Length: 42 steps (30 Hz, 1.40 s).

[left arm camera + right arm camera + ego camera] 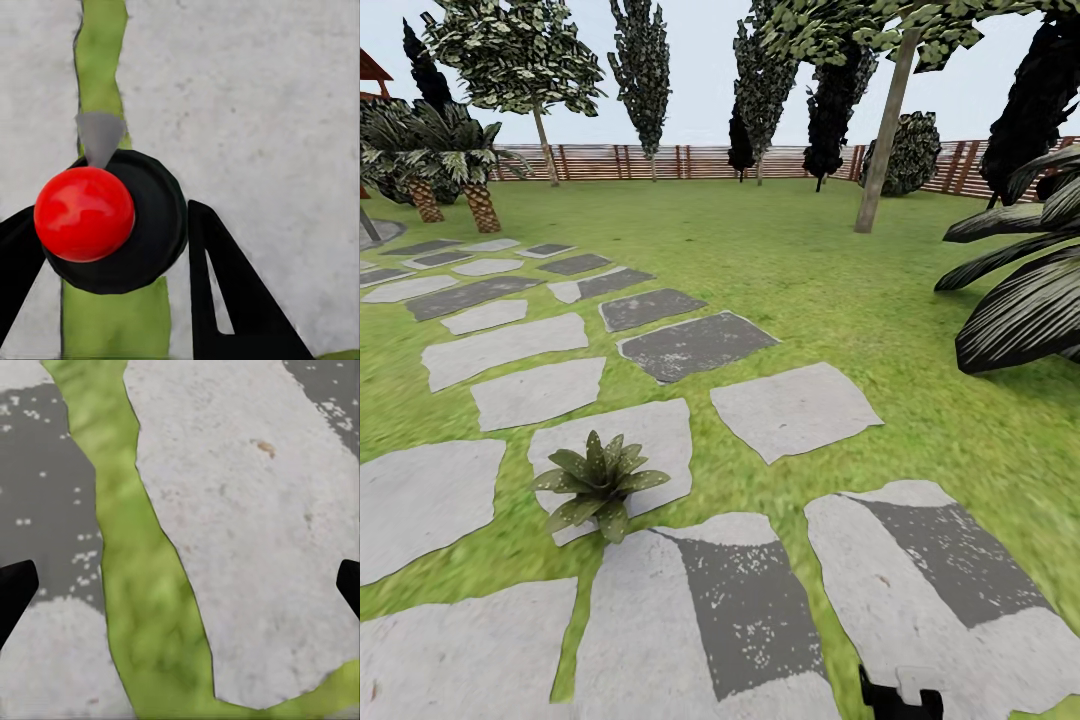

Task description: Pick up the pesticide atomizer in the garden and spray insectifuge to fully cover both potted plants in the garden.

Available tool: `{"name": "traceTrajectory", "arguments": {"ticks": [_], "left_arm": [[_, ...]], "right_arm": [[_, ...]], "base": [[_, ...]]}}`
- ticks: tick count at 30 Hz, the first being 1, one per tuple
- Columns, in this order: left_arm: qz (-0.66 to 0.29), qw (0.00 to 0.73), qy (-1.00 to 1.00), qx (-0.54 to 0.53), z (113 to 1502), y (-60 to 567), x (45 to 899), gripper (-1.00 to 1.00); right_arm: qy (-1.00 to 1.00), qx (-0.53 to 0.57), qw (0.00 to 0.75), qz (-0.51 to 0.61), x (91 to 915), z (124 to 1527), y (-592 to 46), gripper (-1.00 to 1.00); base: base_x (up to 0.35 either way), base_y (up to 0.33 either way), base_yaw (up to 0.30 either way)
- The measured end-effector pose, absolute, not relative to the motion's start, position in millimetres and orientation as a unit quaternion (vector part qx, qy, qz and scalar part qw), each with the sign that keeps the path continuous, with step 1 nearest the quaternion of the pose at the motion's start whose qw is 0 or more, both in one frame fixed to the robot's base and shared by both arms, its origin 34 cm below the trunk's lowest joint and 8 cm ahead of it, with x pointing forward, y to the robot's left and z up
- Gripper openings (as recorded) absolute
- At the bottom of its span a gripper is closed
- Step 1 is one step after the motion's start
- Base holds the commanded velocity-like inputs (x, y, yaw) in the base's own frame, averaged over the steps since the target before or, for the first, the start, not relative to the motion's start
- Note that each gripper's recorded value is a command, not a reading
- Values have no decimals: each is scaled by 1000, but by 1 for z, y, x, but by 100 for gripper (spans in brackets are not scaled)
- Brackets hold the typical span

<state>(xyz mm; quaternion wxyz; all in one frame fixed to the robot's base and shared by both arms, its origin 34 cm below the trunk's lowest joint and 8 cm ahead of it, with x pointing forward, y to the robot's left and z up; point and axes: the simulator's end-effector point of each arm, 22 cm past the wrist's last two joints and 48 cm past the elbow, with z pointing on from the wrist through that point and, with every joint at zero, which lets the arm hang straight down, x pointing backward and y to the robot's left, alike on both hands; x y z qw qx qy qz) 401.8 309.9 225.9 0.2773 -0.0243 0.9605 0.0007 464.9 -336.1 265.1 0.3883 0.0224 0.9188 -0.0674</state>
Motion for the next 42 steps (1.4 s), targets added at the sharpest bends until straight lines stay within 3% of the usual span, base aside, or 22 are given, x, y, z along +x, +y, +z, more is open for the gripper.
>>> {"name": "traceTrajectory", "arguments": {"ticks": [5, 15, 42], "left_arm": [[8, 328, 944, -13, 238, 313, 405, -100], [8, 342, 940, -9, 241, 312, 406, -100], [9, 350, 937, -14, 247, 313, 412, -100]], "right_arm": [[919, 24, 388, -70, 464, 265, -339, 100], [918, 26, 389, -69, 464, 265, -338, 100], [915, 26, 396, -67, 470, 272, -335, 100]], "base": [[0, 0, 0], [117, -58, 0], [113, -276, -137]]}}
